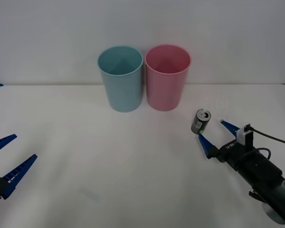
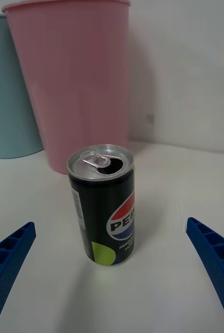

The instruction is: Grasp the object on the table and drop it into the matching bin: aluminum can to the light blue bin, PET bottle to the pink bin.

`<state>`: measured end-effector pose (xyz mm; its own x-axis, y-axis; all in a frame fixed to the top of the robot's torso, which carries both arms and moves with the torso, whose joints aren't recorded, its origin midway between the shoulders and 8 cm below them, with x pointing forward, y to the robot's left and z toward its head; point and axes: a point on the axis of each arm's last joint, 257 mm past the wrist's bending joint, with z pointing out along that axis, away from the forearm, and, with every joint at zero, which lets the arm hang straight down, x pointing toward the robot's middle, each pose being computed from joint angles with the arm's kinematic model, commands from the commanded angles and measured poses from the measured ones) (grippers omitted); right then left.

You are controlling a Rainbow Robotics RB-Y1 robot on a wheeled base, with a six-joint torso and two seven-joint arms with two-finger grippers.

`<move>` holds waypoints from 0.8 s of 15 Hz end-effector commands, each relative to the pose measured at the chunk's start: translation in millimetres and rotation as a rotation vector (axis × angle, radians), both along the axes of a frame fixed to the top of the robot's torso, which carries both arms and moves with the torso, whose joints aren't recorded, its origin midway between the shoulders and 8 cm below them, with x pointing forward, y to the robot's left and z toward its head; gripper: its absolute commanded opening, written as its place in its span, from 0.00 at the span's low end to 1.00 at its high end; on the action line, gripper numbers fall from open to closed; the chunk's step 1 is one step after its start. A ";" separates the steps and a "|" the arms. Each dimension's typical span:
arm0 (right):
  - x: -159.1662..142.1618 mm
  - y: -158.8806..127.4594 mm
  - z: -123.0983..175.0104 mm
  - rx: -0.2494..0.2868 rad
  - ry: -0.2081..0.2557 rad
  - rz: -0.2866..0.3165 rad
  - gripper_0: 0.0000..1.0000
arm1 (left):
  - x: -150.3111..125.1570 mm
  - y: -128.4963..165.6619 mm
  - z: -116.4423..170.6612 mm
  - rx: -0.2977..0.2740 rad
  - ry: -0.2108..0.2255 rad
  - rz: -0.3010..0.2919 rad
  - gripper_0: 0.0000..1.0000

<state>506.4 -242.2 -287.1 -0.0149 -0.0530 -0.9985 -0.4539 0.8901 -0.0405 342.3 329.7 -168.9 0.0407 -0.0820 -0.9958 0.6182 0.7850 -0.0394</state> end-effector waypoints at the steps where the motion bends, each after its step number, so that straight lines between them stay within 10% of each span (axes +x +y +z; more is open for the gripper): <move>1: 14.3 7.8 -5.2 0.002 0.010 0.005 1.00 | 0.0 0.0 0.0 0.000 0.000 0.000 1.00; 12: 54.3 27.3 -5.3 -0.016 0.015 0.012 1.00 | 0.0 0.0 0.0 0.000 0.000 0.000 1.00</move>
